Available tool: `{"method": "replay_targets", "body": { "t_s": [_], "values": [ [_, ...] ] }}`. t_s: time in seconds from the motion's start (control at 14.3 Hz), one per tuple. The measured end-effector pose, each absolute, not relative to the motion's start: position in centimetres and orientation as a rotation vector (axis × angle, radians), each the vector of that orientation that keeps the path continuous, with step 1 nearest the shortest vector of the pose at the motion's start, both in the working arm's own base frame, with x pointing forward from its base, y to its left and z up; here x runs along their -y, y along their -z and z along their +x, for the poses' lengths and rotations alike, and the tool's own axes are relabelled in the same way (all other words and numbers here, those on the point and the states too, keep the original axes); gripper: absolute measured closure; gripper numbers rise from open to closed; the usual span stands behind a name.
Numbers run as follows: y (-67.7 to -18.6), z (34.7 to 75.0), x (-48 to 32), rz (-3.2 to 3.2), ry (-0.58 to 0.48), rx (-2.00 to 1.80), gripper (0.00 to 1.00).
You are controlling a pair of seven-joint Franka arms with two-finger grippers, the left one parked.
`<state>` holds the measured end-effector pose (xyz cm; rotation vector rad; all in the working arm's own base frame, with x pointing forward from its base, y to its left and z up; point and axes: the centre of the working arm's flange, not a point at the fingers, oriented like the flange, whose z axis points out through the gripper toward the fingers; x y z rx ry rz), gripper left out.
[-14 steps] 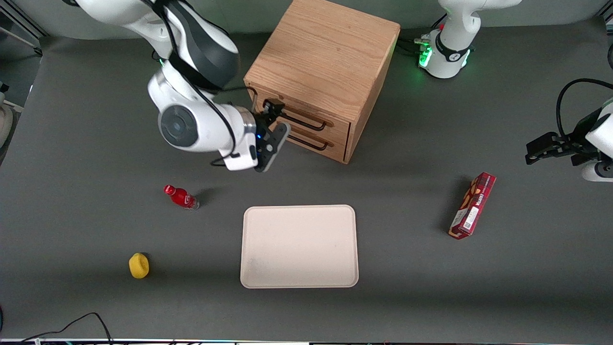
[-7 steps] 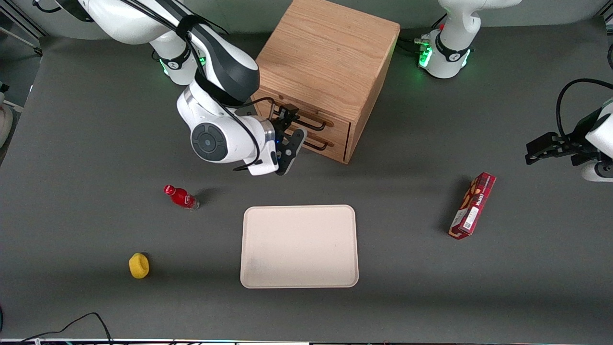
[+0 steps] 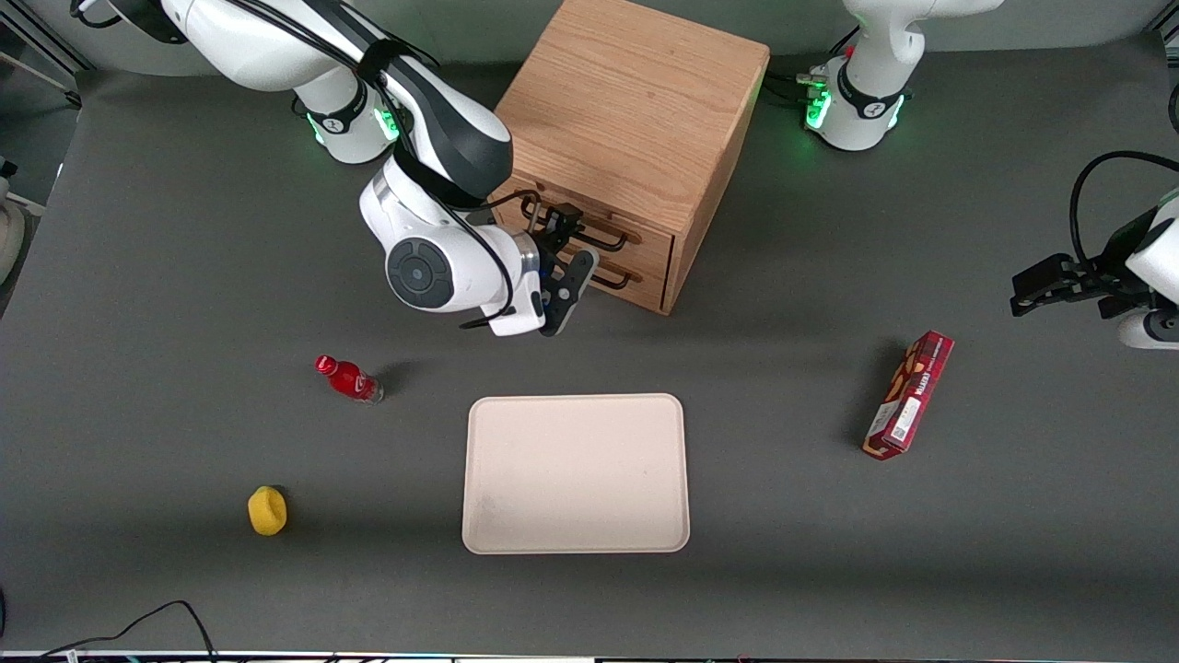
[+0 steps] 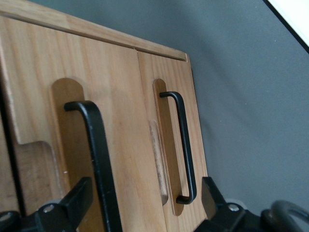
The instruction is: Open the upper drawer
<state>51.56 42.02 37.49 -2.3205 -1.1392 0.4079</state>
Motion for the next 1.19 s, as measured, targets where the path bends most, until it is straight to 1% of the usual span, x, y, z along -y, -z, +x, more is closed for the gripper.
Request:
{"method": "replay_targets", "body": {
  "t_s": [0.56, 0.84, 1.05, 1.19],
  "values": [
    [-36.7, 52.1, -42.0, -2.327, -0.408, 1.149, 0.00],
    [-35.3, 57.4, -39.2, -2.391, -0.325, 1.095, 0.00],
    [-34.6, 60.2, -37.2, -2.402, -0.302, 1.066, 0.00],
    [-35.2, 61.9, -36.0, -2.395, -0.314, 1.069, 0.00]
  ]
}}
